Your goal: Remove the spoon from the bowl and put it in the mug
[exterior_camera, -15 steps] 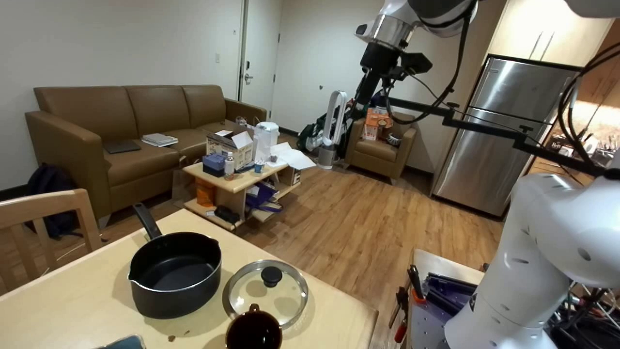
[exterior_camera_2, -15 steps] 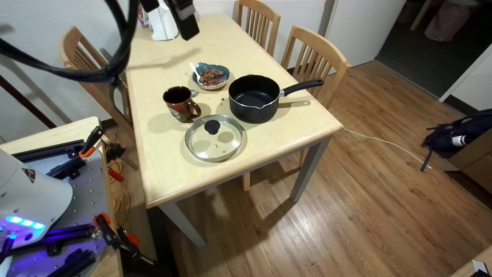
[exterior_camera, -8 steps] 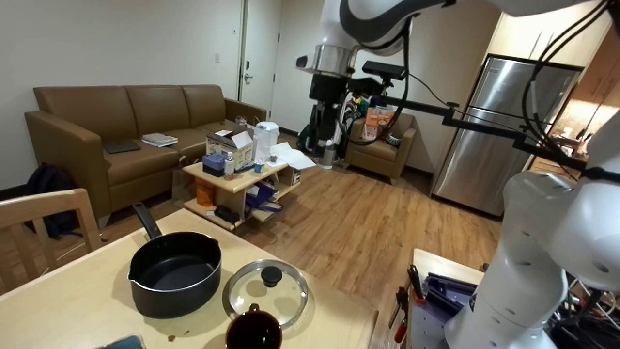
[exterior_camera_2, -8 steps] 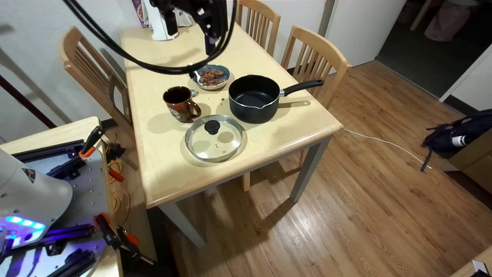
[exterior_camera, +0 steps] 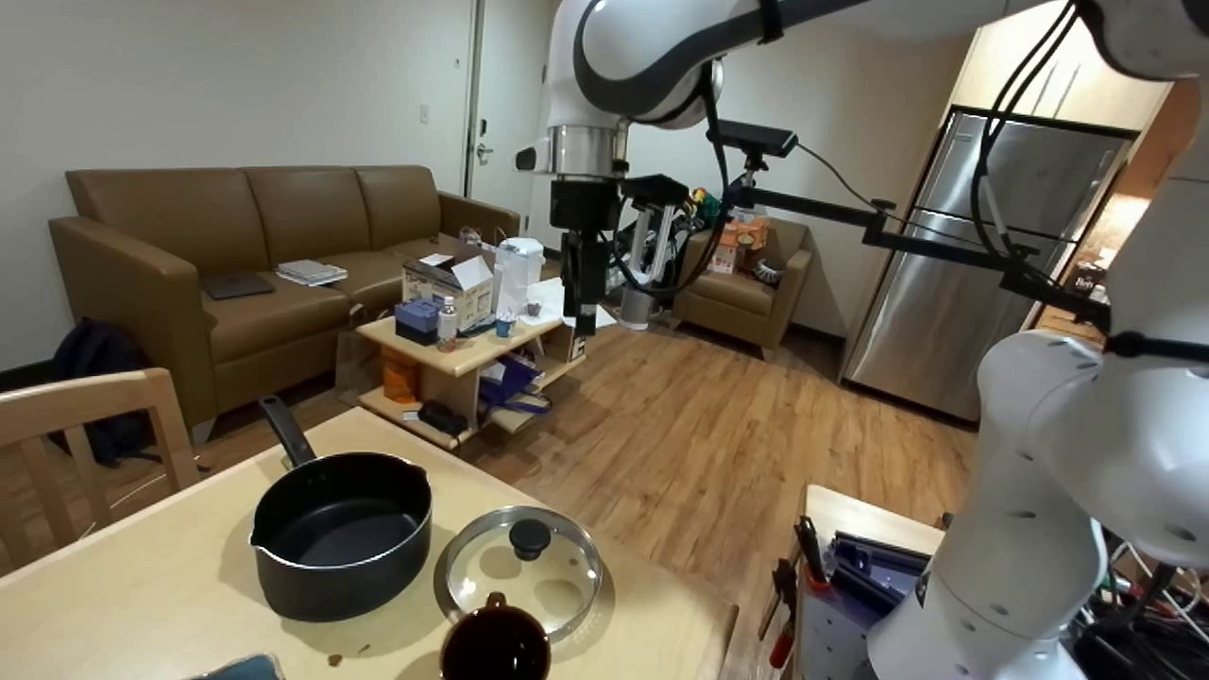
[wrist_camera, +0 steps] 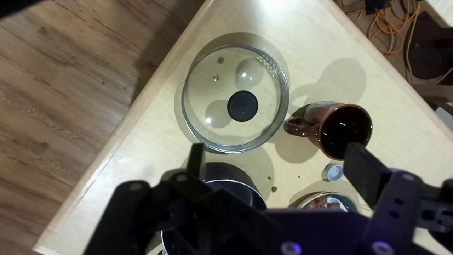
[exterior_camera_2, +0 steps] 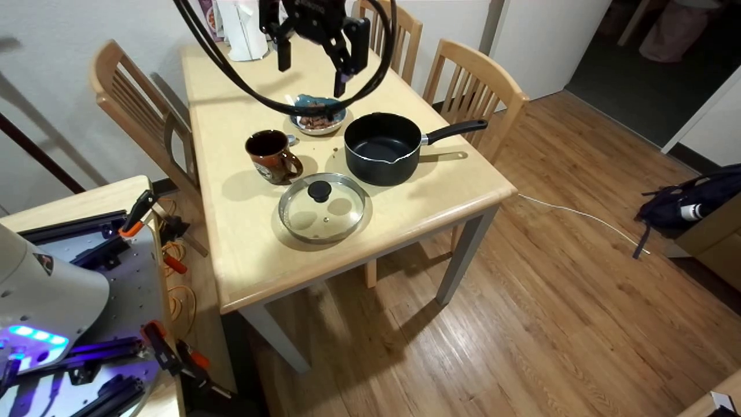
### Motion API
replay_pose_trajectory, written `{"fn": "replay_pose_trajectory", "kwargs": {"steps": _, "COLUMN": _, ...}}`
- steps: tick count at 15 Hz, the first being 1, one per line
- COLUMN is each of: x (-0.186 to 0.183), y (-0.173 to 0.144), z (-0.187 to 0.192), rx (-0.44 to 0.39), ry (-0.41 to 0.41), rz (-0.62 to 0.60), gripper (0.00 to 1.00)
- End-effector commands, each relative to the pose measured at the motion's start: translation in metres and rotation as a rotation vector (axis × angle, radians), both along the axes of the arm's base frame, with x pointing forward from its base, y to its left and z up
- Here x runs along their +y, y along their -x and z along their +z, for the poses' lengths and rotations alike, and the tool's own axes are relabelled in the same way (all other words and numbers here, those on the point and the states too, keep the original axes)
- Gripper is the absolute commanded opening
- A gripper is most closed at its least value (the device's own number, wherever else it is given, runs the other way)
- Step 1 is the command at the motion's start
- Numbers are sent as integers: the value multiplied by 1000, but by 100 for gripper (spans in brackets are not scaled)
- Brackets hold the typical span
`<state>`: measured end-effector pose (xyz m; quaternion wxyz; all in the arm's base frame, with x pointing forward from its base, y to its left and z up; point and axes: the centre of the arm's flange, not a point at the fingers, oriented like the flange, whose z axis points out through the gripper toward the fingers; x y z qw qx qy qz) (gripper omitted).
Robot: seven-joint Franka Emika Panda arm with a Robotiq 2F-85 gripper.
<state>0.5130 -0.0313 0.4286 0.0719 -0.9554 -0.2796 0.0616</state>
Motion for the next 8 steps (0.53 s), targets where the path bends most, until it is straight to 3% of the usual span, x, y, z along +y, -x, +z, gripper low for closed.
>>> {"fn": "replay_pose_trajectory", "kwargs": {"steps": 1, "x": 4, "y": -24, "z": -2, "rx": 89, "ry": 14, "rz": 133, "gripper": 100}}
{"fn": "replay_pose_trajectory", "kwargs": {"steps": 4, "x": 21, "y": -56, "z": -32, "rx": 143, "ry": -6, "rz": 279, "gripper": 100}}
{"fn": "replay_pose_trajectory", "kwargs": {"steps": 8, "x": 52, "y": -97, "z": -79, "rx": 150, "ry": -22, "rz": 487, "gripper": 100}}
